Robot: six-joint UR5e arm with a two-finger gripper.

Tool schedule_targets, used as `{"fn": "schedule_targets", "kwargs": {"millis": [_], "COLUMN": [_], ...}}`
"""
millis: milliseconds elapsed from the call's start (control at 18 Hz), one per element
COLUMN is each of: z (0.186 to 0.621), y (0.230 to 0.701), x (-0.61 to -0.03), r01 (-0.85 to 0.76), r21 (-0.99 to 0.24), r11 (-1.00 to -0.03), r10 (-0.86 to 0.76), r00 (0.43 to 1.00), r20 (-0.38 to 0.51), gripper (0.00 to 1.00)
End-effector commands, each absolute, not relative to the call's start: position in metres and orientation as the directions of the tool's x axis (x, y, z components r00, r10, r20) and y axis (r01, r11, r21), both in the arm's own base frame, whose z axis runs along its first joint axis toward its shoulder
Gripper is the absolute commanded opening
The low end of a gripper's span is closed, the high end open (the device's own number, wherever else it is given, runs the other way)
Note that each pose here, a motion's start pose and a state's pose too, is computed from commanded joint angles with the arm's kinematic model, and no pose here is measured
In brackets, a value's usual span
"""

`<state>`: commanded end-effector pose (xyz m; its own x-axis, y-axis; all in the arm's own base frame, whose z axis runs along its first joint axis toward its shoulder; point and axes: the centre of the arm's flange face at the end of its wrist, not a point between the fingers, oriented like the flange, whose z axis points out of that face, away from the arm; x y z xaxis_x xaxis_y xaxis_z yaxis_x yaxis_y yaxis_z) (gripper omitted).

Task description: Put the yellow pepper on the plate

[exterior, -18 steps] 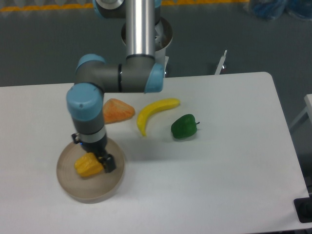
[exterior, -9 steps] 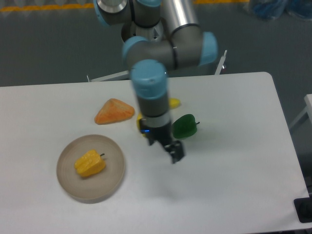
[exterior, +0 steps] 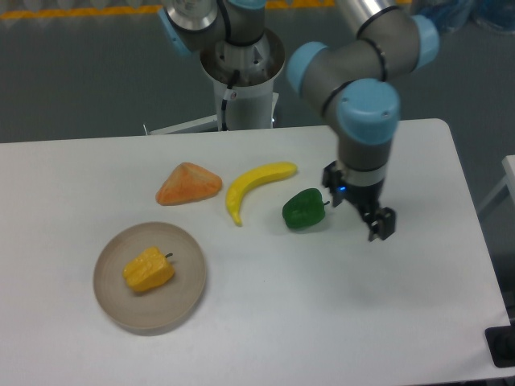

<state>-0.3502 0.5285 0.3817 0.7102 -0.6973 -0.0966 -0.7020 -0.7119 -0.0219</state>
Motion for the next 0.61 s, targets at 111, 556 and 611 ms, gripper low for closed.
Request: {"fn": "schedule_targets", "kwargs": {"millis": [111, 556, 611], "z": [0.3849, 0.3797, 0.3797], "y": [0.5208, 0.5154, 0.5153], "x": [-0.3648, -0.3658, -0.3659], "r01": [-0.676, -0.704, -0.704], "r21": [-0.103, -0.007, -0.006], "r11": [-0.73, -0.71, -0.71], "r10": [-0.668, -0.701, -0.701], "r00": [0.737, 0.708, 0.708], "r20": [-0.099, -0.088, -0.088], "gripper": [1.0, 1.0, 1.0]}}
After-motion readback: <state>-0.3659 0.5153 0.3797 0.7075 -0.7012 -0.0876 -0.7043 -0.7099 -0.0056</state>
